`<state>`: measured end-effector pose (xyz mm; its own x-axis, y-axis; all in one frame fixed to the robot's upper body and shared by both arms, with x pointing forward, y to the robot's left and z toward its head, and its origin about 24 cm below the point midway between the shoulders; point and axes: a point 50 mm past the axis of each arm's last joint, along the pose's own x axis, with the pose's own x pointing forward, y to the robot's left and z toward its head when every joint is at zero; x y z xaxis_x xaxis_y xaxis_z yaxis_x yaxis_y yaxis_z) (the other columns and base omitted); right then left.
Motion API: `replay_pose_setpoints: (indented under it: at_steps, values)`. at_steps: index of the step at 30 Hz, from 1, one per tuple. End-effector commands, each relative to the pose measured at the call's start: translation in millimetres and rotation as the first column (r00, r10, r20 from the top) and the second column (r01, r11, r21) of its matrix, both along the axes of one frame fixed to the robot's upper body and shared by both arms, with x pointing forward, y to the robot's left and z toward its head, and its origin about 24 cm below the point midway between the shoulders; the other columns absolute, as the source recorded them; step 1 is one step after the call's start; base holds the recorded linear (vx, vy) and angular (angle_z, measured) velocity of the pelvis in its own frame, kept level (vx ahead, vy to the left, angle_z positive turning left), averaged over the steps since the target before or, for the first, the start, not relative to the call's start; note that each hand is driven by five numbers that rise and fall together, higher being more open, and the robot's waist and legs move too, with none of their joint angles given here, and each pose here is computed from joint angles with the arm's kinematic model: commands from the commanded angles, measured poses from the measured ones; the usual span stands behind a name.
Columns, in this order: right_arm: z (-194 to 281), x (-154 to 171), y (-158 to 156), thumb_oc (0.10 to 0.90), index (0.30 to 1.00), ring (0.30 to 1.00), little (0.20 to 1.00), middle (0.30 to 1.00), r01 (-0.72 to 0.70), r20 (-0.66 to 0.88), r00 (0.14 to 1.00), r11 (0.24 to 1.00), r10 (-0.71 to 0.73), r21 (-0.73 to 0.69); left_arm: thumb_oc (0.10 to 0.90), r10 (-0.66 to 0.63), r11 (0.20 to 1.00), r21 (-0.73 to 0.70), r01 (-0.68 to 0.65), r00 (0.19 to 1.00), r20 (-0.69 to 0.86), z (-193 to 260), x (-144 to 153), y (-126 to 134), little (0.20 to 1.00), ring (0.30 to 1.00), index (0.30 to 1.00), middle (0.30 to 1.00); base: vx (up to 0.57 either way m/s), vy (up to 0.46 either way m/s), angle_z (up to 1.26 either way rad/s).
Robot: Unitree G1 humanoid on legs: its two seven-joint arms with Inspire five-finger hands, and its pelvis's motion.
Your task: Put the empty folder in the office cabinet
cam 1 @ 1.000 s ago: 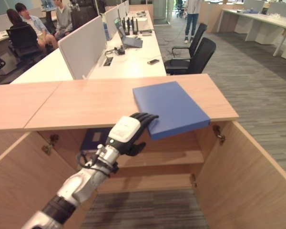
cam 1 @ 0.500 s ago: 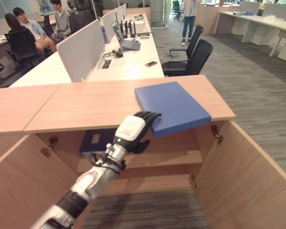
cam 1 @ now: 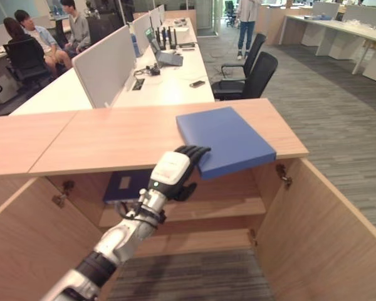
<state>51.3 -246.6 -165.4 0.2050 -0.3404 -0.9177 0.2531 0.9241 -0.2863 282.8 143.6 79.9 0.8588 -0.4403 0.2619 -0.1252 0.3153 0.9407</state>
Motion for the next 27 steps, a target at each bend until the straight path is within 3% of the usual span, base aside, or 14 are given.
replay_pose_setpoints:
  at_steps: [1, 27]
  values:
    - [4.5, 21.4, -8.3, 0.8, 0.9, 0.9, 0.9, 0.9, -0.029, 0.014, 0.999, 0.998, 0.03, -0.06, 0.8, 0.0, 0.997, -0.079, 0.02, 0.968, 0.252, 57.5, 31.3, -15.4, 0.9, 0.9, 0.9, 0.9, 0.0, 0.0, 0.0]
    - [4.0, 22.6, -6.0, 0.8, 0.9, 0.9, 0.9, 0.9, -0.047, 0.002, 0.999, 0.996, 0.048, -0.073, 0.8, 0.022, 0.991, -0.13, 0.028, 0.928, 0.373, 81.3, 31.2, -17.7, 0.9, 0.9, 0.9, 0.9, 0.0, 0.0, -0.02]
